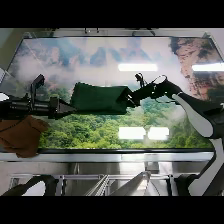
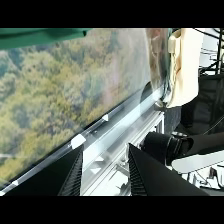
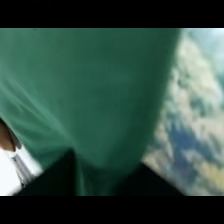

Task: Fold the shirts.

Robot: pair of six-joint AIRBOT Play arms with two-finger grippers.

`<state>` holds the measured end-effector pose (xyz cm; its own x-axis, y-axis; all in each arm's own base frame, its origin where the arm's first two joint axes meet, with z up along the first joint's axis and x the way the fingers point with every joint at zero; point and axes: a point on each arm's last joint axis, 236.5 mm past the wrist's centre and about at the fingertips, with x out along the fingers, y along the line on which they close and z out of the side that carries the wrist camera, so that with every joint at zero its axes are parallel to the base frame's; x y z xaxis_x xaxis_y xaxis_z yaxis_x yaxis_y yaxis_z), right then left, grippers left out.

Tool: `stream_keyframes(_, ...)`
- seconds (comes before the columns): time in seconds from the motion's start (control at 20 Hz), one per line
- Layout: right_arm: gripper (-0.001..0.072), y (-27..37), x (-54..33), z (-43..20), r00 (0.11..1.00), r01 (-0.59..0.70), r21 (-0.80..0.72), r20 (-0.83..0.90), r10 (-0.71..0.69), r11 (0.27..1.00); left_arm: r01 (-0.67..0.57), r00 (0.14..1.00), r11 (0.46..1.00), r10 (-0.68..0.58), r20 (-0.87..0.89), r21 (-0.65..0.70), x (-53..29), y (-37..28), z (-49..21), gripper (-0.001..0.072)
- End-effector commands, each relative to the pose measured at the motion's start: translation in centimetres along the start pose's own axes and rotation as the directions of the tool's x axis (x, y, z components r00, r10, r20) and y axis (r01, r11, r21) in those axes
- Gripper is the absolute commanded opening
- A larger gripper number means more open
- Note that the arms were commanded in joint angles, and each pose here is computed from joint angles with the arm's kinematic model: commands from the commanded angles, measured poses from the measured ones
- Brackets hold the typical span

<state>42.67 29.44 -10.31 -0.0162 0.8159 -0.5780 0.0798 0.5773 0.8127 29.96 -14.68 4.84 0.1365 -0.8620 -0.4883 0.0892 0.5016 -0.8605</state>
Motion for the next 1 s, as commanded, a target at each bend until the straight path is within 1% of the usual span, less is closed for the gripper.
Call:
stream_keyframes(0.0, 0.0017, 5.1, 1.2, 0.8, 0.97, -0.239, 0.009, 0.037, 0.239, 0.971, -0.002, 1.0, 1.0, 0.002, 0.004, -0.001, 0.0, 0.0, -0.2, 0.0295)
stream_keyframes(0.05, 0.0016, 7.0, 0.3, 0.7, 0.952, -0.305, -0.011, 0.026, 0.305, 0.952, -0.002, 1.0, 1.0, 0.002, 0.005, -0.001, 0.0, 0.0, -0.2, 0.0295)
stream_keyframes(0.1, 0.0016, 8.1, -0.6, 0.6, 0.944, -0.33, -0.025, 0.016, 0.331, 0.944, -0.002, 1.0, 1.0, 0.002, 0.005, -0.001, 0.0, 0.0, -0.2, 0.0295)
stream_keyframes(0.2, 0.0016, 10.4, -3.7, 1.1, 0.932, -0.358, -0.057, 0.034, 0.36, 0.932, -0.001, 1.0, 1.0, 0.001, 0.004, -0.001, 0.0, 0.0, -0.2, 0.0295)
stream_keyframes(0.3, 0.0016, 12.7, -8.5, 2.0, 0.916, -0.38, -0.115, 0.09, 0.39, 0.918, 0.005, 1.0, 1.0, -0.005, -0.004, -0.001, 0.0, -0.1, -0.4, 0.0295)
stream_keyframes(0.45, 0.0016, 14.9, -20.0, 3.8, 0.866, -0.395, -0.184, 0.251, 0.432, 0.9, 0.017, 0.999, 1.0, -0.017, -0.027, -0.002, 0.0, -0.4, -1.0, 0.0295)
stream_keyframes(0.55, 0.0016, 14.6, -29.5, 4.2, 0.814, -0.356, -0.211, 0.409, 0.413, 0.91, 0.022, 0.999, 1.0, -0.022, -0.038, -0.001, 0.0, -0.5, -1.2, 0.0295)
stream_keyframes(0.65, 0.0016, 11.4, -38.3, 3.7, 0.752, -0.247, -0.169, 0.587, 0.298, 0.954, 0.028, 0.998, 1.0, -0.028, -0.048, -0.001, 0.0, -0.7, -1.5, 0.0295)
stream_keyframes(0.75, 0.0016, 6.3, -47.4, 1.7, 0.641, -0.146, -0.048, 0.756, 0.132, 0.988, 0.029, 0.998, 1.0, -0.029, -0.05, -0.001, 0.0, -0.7, -1.5, 0.0295)
stream_keyframes(0.8, 0.0016, 4.1, -50.9, 0.2, 0.585, -0.115, 0.012, 0.809, 0.058, 0.993, 0.029, 0.998, 1.0, -0.029, -0.049, -0.002, 0.0, -0.7, -1.5, 0.0295)
stream_keyframes(0.85, 0.0016, 1.1, -54.6, -2.3, 0.525, -0.076, 0.1, 0.85, -0.046, 0.992, 0.028, 0.998, 1.0, -0.028, -0.049, -0.002, 0.0, -0.7, -1.5, 0.0295)
stream_keyframes(0.9, 0.0016, -1.7, -56.9, -4.8, 0.486, -0.051, 0.198, 0.861, -0.148, 0.979, 0.027, 0.999, 1.0, -0.027, -0.047, -0.002, 0.0, -0.6, -1.4, 0.0295)
stream_keyframes(0.95, 0.0016, -4.8, -58.9, -7.8, 0.456, -0.038, 0.317, 0.849, -0.266, 0.948, 0.022, 0.999, 1.0, -0.022, -0.038, -0.001, 0.0, -0.5, -1.2, 0.0295)
